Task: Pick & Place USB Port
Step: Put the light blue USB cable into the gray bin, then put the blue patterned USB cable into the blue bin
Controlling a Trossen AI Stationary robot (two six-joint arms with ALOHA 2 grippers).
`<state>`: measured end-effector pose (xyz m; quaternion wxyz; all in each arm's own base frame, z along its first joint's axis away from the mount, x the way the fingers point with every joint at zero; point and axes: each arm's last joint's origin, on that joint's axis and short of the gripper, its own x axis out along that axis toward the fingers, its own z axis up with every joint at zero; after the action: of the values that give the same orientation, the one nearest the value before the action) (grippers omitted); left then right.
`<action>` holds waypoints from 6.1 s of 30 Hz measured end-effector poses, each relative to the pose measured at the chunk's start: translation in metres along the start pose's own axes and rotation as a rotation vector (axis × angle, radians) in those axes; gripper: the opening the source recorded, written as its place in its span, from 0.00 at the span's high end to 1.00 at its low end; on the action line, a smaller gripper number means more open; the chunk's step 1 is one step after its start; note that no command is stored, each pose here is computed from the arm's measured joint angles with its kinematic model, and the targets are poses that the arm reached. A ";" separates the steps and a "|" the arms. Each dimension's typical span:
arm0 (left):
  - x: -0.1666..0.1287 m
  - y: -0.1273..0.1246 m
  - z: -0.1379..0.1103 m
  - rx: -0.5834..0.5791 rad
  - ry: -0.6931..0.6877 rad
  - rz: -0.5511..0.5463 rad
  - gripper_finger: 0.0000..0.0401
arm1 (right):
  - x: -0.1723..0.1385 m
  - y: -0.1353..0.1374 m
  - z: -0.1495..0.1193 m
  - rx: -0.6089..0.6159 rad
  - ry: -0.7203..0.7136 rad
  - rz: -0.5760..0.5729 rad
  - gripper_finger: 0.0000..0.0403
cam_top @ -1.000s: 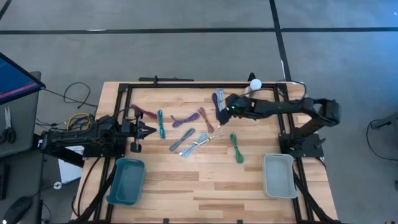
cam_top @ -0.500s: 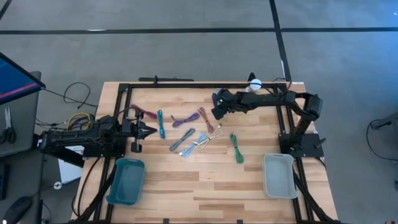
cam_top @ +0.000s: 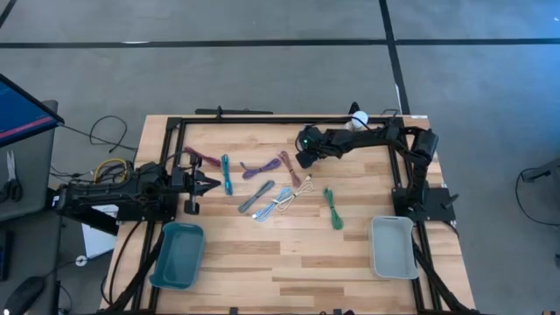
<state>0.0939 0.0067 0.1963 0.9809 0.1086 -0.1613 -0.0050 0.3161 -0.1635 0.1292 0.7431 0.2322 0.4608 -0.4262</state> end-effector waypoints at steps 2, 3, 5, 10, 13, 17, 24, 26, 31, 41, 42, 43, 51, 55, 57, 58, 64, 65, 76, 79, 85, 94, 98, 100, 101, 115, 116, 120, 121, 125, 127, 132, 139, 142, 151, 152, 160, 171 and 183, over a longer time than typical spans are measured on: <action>0.000 0.000 0.000 0.000 0.000 0.000 0.96 | 0.000 0.000 0.000 -0.003 0.000 0.000 0.68; 0.000 0.000 0.000 0.000 -0.001 0.000 0.96 | 0.000 0.000 0.000 -0.014 -0.001 0.001 0.70; 0.000 0.000 0.000 0.000 0.000 0.000 0.96 | 0.000 0.000 0.000 -0.023 -0.001 0.001 0.73; 0.000 0.000 0.000 0.000 -0.001 0.000 0.96 | 0.001 -0.002 -0.001 -0.045 0.013 -0.007 0.82; 0.000 0.000 0.000 0.000 0.000 0.000 0.96 | 0.001 -0.003 -0.001 -0.053 0.018 -0.010 0.88; 0.000 0.000 0.000 0.000 -0.001 0.000 0.96 | 0.002 -0.006 -0.001 -0.077 0.035 -0.019 0.97; 0.000 0.000 0.000 0.000 0.000 0.000 0.96 | 0.001 -0.006 -0.002 -0.150 0.030 -0.036 0.99; 0.000 0.000 0.000 0.000 -0.001 0.000 0.96 | 0.000 -0.004 -0.002 -0.179 0.023 -0.040 0.99; 0.000 0.000 0.000 0.001 -0.004 0.001 0.96 | -0.010 -0.005 0.002 -0.192 -0.008 -0.033 1.00; 0.000 0.000 0.000 0.001 -0.004 0.001 0.96 | -0.067 -0.014 0.013 -0.204 -0.123 -0.019 1.00; 0.000 0.000 0.000 0.001 -0.004 0.001 0.96 | -0.074 -0.014 0.013 -0.209 -0.134 -0.020 1.00; 0.000 0.000 0.000 0.001 -0.004 0.001 0.96 | -0.082 -0.015 0.012 -0.214 -0.144 -0.024 1.00; 0.000 0.000 0.000 0.001 -0.004 0.001 0.96 | -0.140 -0.021 -0.001 -0.247 -0.208 -0.031 1.00; 0.000 0.000 0.000 0.001 -0.004 0.001 0.96 | -0.169 -0.026 -0.015 -0.248 -0.208 -0.017 1.00; 0.000 0.000 0.000 0.001 -0.004 0.001 0.96 | -0.182 -0.029 -0.024 -0.248 -0.195 -0.007 1.00; 0.000 0.000 0.000 0.001 -0.004 0.001 0.96 | -0.189 -0.030 -0.028 -0.243 -0.190 0.000 1.00; 0.000 0.000 0.000 0.001 -0.004 0.001 0.96 | -0.226 -0.042 -0.060 -0.212 -0.143 0.045 1.00; 0.000 0.000 0.000 0.001 -0.004 0.001 0.96 | -0.231 -0.044 -0.066 -0.205 -0.125 0.063 1.00; 0.000 0.000 0.000 0.000 -0.004 0.001 0.96 | -0.275 -0.065 -0.121 -0.181 0.122 0.261 1.00; 0.000 0.000 0.000 -0.007 -0.005 0.001 0.96 | -0.282 -0.069 -0.134 -0.197 0.231 0.312 1.00; 0.000 0.000 0.001 -0.022 -0.007 0.001 0.96 | -0.292 -0.070 -0.153 -0.176 0.494 0.392 1.00; 0.000 0.000 0.001 -0.022 -0.007 0.001 0.96 | -0.307 -0.065 -0.178 -0.097 0.806 0.404 1.00; 0.000 0.000 0.001 -0.022 -0.007 0.001 0.96 | -0.314 -0.065 -0.189 -0.044 0.923 0.353 1.00; 0.000 0.000 0.001 -0.022 -0.007 0.001 0.96 | -0.316 -0.066 -0.193 -0.028 0.941 0.323 1.00; 0.000 0.000 0.001 -0.023 -0.006 0.001 0.96 | -0.317 -0.066 -0.195 -0.029 0.927 0.315 1.00; 0.000 0.000 0.001 -0.023 -0.007 0.001 0.96 | -0.296 -0.036 -0.225 -0.167 0.770 0.238 1.00; 0.000 0.000 0.001 -0.023 -0.007 0.001 0.96 | -0.292 -0.033 -0.229 -0.175 0.769 0.238 1.00; 0.000 0.000 0.001 -0.023 -0.007 0.001 0.96 | -0.276 -0.022 -0.241 -0.190 0.770 0.225 1.00; 0.000 0.000 0.001 -0.023 -0.007 0.001 0.96 | -0.272 -0.021 -0.244 -0.195 0.771 0.219 1.00; 0.000 0.000 0.001 -0.023 -0.007 0.001 0.96 | -0.263 -0.013 -0.255 -0.217 0.772 0.213 1.00; 0.000 0.000 0.001 -0.024 -0.008 0.001 0.96 | -0.259 -0.009 -0.259 -0.225 0.773 0.211 1.00; 0.000 0.000 0.001 -0.026 -0.008 0.001 0.96 | -0.251 -0.002 -0.267 -0.243 0.773 0.239 1.00; 0.000 0.000 0.001 -0.026 -0.007 0.001 0.96 | -0.243 -0.001 -0.271 -0.250 0.767 0.162 0.96; 0.000 0.000 0.001 -0.026 -0.007 0.001 0.96 | -0.242 0.000 -0.272 -0.249 0.769 0.151 0.89; 0.000 0.000 0.001 -0.025 -0.007 0.001 0.96 | -0.250 -0.006 -0.270 -0.249 0.889 0.186 0.71; 0.000 0.000 0.001 -0.026 -0.007 0.001 0.96 | -0.251 -0.007 -0.269 -0.247 0.902 0.192 0.70; 0.000 0.000 0.001 -0.046 -0.007 0.001 0.96 | -0.253 -0.011 -0.254 -0.198 0.881 0.266 0.69; 0.000 0.001 0.001 -0.051 -0.006 0.017 0.96 | -0.249 -0.018 -0.218 -0.204 0.784 0.452 0.73; 0.000 0.003 0.000 -0.049 0.005 0.106 0.96 | -0.241 -0.024 -0.177 -0.252 0.562 0.667 0.73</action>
<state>0.0935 0.0097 0.1973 0.9826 0.0760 -0.1640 0.0431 0.1581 0.0555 0.2604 0.7085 0.3823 0.5927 -0.0244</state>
